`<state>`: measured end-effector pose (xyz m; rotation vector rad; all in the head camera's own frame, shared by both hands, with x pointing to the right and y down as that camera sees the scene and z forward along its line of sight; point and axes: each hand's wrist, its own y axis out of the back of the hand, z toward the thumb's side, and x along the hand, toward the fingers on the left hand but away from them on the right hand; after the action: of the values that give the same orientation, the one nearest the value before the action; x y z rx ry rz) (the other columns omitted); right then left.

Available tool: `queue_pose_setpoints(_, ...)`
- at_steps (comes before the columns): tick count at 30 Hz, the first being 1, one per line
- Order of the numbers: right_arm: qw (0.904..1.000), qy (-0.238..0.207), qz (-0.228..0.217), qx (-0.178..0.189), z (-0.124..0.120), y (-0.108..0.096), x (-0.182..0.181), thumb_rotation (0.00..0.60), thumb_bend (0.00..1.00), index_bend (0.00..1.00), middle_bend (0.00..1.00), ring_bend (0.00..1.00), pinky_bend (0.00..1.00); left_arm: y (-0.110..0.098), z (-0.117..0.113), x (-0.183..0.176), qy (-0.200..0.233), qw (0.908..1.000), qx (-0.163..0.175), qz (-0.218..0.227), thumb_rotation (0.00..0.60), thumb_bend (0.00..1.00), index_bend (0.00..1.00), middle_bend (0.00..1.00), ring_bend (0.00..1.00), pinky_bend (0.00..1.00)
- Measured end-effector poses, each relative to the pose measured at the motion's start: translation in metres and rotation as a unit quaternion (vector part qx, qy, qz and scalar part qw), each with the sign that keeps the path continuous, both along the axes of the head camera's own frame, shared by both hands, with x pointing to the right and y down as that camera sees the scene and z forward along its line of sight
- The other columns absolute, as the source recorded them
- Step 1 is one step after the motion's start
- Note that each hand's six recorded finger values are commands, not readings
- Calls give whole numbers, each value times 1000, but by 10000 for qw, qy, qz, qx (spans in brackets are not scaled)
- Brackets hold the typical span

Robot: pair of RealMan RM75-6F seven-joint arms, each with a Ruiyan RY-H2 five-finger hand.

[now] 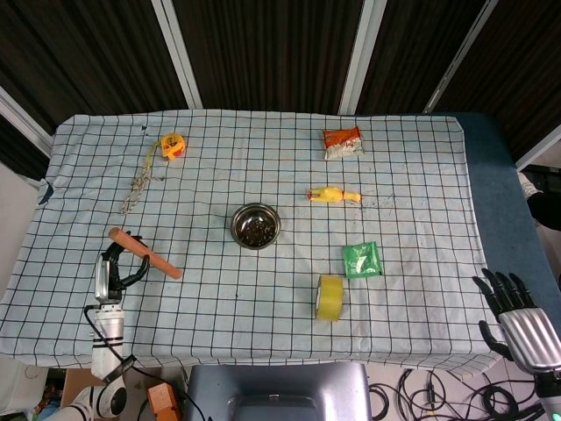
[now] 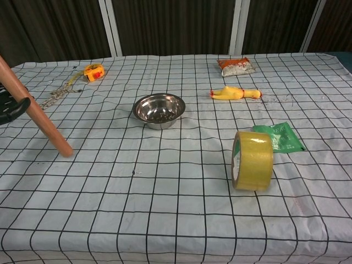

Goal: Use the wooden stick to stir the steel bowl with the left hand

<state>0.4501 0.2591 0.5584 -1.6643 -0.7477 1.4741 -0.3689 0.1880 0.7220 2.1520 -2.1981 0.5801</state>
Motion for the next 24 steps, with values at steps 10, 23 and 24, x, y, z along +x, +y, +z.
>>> queue_pose_setpoints(10,10000,-3,63,74,-4,-1,3,600,429,0,0,0,0,22,5,-10,135,9998,13,112,600,658,634,594,252,125)
queue_pose_setpoints(23,9999,-1,64,77,-4,-1,3,600,429,0,0,0,0,37,3,-14,242,9992,47,325,600,540,384,473,190,126)
queue_pose_setpoints(24,9999,-2,66,80,-5,0,3,600,429,0,0,0,0,37,4,-14,266,9991,32,338,600,509,340,445,174,126)
